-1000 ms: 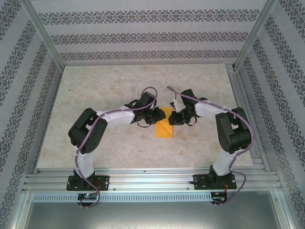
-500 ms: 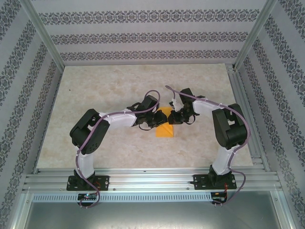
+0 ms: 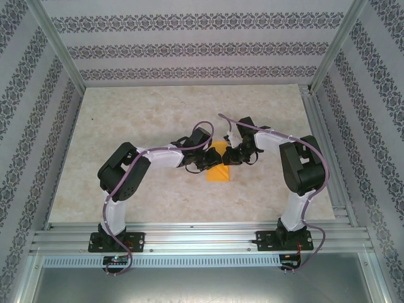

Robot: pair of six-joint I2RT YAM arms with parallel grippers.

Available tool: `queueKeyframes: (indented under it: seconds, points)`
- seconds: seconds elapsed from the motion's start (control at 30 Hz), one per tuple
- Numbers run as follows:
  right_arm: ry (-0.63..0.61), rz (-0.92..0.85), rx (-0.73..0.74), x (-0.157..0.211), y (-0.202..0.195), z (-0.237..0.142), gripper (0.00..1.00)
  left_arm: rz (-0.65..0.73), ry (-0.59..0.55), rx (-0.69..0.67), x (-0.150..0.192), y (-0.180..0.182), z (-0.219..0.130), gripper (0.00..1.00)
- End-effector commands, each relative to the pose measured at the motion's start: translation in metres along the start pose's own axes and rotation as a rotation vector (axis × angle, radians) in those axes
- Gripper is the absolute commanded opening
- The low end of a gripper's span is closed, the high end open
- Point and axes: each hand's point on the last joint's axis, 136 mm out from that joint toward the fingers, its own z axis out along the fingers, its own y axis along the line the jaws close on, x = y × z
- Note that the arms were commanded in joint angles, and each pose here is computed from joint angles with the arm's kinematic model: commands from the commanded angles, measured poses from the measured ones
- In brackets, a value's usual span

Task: Fold a paper plane with a square sheet of paper (pick it up from the middle)
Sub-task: Fold the triangle a second time at the center of the table.

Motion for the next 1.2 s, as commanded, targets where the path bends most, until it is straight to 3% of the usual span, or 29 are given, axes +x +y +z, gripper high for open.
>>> queueKeyframes:
  seconds: [0.0,1.17]
  points:
    - [-0.020,-0.005,0.012,-0.005,-0.005,-0.002,0.10,0.018,-0.002,0.022,0.000,-0.012,0.005,0.18]
    - [-0.025,0.024,0.049,-0.006,-0.015,0.002,0.11,0.012,0.012,-0.048,0.000,0.009,0.022,0.15]
